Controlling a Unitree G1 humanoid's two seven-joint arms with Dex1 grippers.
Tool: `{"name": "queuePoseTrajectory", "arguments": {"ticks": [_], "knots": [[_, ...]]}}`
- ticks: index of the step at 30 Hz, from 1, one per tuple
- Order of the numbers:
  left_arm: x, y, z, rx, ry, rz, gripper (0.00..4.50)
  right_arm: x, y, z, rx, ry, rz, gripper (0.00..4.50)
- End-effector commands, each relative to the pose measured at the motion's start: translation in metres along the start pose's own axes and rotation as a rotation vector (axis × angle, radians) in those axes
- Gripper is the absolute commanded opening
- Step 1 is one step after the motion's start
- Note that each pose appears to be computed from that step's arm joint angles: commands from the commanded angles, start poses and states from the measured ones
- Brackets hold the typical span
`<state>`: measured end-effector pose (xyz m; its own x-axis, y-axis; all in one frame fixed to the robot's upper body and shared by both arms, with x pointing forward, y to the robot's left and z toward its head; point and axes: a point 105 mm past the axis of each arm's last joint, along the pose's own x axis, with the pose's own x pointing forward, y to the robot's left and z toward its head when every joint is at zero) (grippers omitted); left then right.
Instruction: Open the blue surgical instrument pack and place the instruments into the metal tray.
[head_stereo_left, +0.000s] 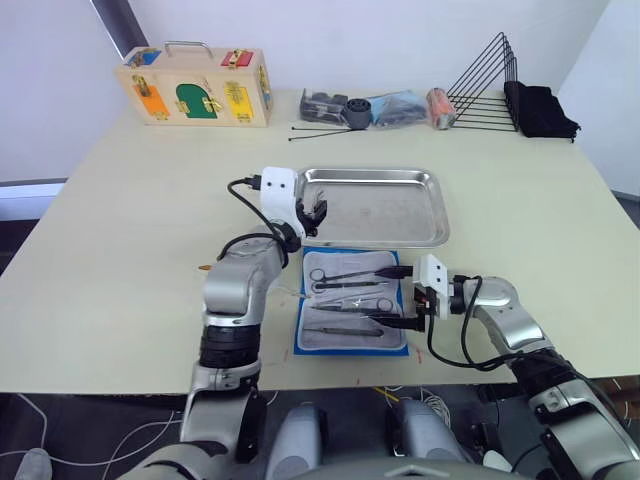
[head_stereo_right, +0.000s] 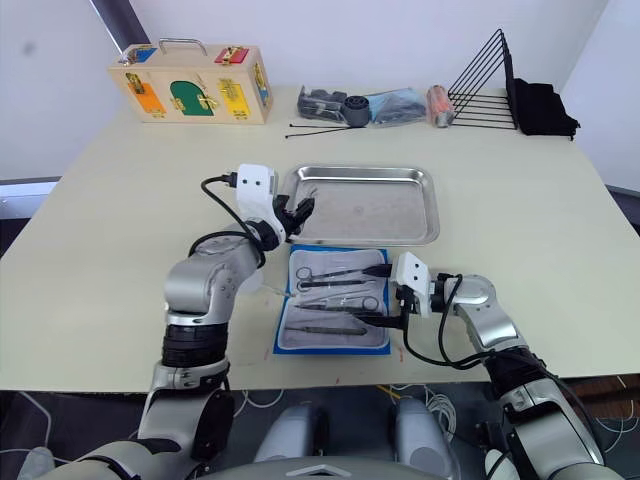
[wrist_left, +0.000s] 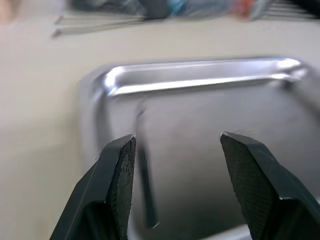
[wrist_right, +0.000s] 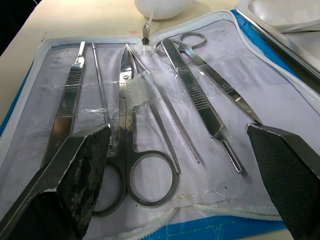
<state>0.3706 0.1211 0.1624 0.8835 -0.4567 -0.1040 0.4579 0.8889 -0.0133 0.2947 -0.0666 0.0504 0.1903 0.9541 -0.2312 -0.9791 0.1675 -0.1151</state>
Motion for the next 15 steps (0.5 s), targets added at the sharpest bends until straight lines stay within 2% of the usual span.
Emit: {"name": "queuePoseTrajectory", "arguments": {"ticks": [1,7,11,15], "knots": [[-0.021,-0.006,0.023,0.114,-0.080,-0.209,2.84,-0.008,0.016,-0.054,0.176,0.161,-0.010,4.50],[-0.060,0.001,0.026,0.270,-0.084,-0.510,2.84,-0.009,0.013,-0.053,0.171,0.156,-0.023,4.50],[-0.085,0.008,0.017,0.373,-0.005,-0.658,2.84,-0.010,0.014,-0.053,0.161,0.152,-0.025,4.50],[-0.113,0.013,0.014,0.386,0.084,-0.838,2.84,-0.010,0.015,-0.052,0.150,0.144,-0.019,4.50]]}}
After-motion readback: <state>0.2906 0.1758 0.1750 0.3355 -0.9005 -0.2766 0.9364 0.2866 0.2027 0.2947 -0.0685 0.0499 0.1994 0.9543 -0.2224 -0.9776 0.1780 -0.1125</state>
